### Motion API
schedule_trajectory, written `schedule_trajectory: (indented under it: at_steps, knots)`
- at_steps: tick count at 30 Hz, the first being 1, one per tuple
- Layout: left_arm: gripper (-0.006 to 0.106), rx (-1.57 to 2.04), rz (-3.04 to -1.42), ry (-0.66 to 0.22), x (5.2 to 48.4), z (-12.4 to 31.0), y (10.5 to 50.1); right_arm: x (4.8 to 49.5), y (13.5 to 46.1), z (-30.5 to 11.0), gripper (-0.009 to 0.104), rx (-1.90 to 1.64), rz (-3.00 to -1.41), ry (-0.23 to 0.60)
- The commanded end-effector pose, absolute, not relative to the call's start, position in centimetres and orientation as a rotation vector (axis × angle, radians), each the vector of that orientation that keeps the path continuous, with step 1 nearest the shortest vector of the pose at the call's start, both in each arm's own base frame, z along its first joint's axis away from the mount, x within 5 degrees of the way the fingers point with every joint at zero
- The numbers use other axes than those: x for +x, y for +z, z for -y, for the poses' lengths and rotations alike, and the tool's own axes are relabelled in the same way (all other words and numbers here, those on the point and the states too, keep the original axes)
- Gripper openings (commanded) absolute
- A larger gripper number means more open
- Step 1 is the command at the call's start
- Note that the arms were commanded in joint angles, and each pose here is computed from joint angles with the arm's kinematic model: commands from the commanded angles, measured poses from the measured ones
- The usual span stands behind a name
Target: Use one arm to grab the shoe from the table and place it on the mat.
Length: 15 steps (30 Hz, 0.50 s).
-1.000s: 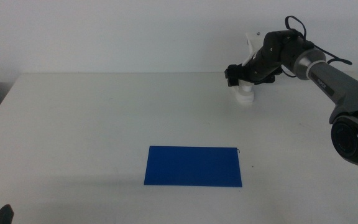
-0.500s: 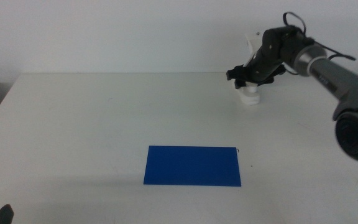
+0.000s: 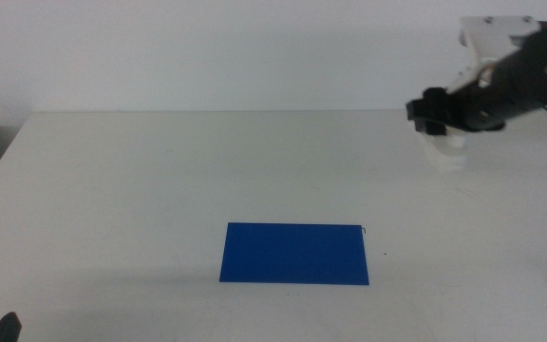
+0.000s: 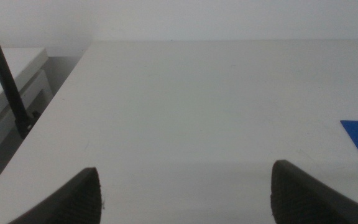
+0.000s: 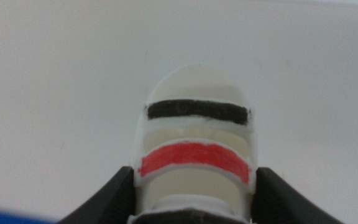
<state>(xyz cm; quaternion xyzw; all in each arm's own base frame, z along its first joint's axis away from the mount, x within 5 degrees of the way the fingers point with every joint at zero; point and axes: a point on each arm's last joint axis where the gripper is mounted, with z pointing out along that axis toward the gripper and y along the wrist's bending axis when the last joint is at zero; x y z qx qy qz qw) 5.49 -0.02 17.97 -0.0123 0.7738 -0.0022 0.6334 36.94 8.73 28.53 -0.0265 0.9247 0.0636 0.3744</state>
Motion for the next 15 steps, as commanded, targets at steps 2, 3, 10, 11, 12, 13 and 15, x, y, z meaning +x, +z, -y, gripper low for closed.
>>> schedule_trajectory:
  at_steps: [2,3,10,11,12,13,15]
  knots:
    - [0.094,-0.038,-1.682,-0.013,5.5,0.0,18.5,33.0,31.8,-8.7,-0.004,-0.074,-2.243,0.211]
    - [0.094,-0.038,-1.682,-0.013,5.5,0.0,18.5,32.1,32.1,-8.8,-0.004,-0.073,-2.235,0.224]
    - [0.094,-0.038,-1.682,-0.013,5.5,0.0,18.5,27.5,31.6,-12.1,-0.004,-0.148,-2.279,0.335]
    - [0.094,-0.038,-1.682,-0.013,5.5,0.0,18.5,27.3,31.5,-12.7,-0.004,-0.162,-2.29,0.348]
    - [0.094,-0.038,-1.682,-0.013,5.5,0.0,18.5,27.2,31.3,-13.2,-0.004,-0.171,-2.297,0.359]
    - [0.094,-0.038,-1.682,-0.013,5.5,0.0,18.5,27.1,31.1,-13.7,-0.004,-0.168,-2.3,0.379]
    - [0.094,-0.038,-1.682,-0.013,5.5,0.0,18.5,27.0,30.9,-14.7,-0.004,-0.138,-2.31,0.423]
